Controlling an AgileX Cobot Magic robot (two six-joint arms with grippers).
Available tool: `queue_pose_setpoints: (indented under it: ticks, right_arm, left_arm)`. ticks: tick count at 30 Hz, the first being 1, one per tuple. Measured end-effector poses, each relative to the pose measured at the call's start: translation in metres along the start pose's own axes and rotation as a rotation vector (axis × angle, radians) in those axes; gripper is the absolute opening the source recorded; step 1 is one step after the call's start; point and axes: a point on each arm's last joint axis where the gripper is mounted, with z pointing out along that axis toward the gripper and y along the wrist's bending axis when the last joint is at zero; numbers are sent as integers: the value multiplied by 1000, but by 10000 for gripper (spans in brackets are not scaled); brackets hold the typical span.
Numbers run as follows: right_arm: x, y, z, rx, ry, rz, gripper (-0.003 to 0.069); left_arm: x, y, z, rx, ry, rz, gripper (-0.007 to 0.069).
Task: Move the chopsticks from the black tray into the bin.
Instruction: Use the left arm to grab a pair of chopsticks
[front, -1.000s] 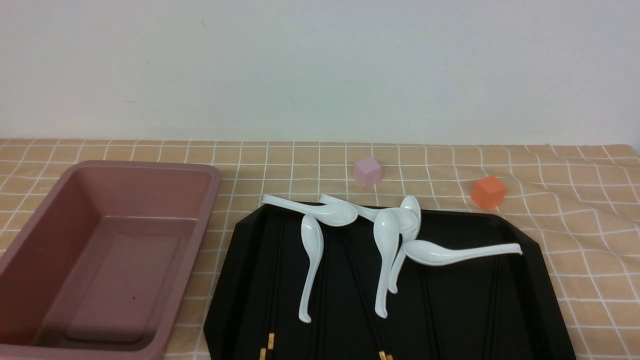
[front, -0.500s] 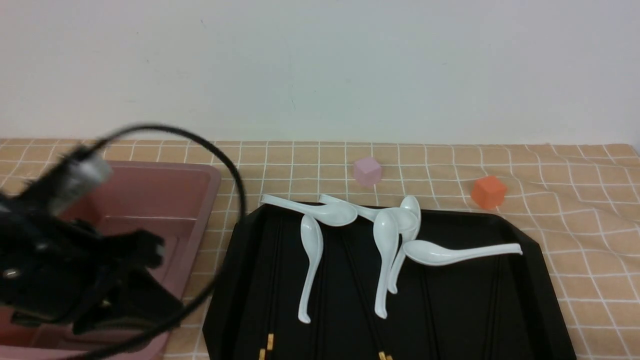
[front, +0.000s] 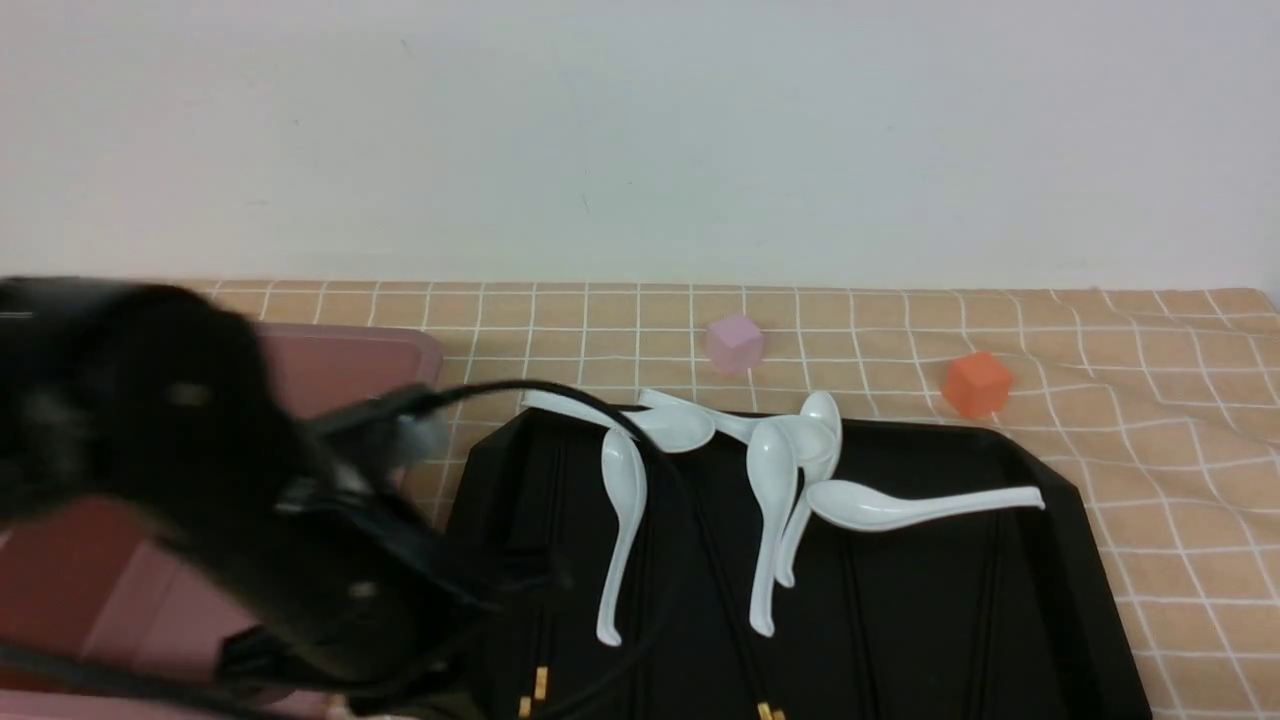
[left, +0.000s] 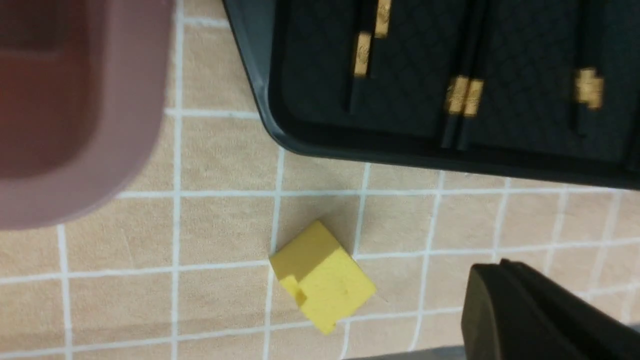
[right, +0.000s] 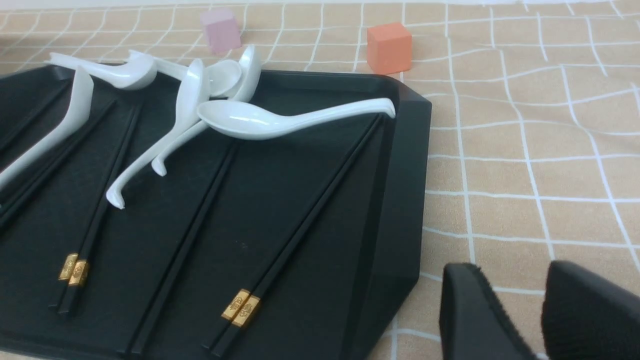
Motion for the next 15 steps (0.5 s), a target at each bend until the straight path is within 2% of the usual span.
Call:
queue_pose_setpoints:
  ticks: [4, 8, 11, 15]
  right_arm:
    - [0, 0, 0, 0, 0, 0, 240]
    - [0, 0, 0, 0, 0, 0, 240]
    - [0, 0, 0, 0, 0, 0, 240]
    - [0, 0, 0, 0, 0, 0, 240]
  left_arm:
    - [-10, -21, 23, -97, 9, -17, 33]
    - [-23, -40, 50, -195, -16, 21, 138]
    - [-32, -46, 68, -264, -41, 77, 223]
    - [-39, -45, 89, -340, -51, 132, 300]
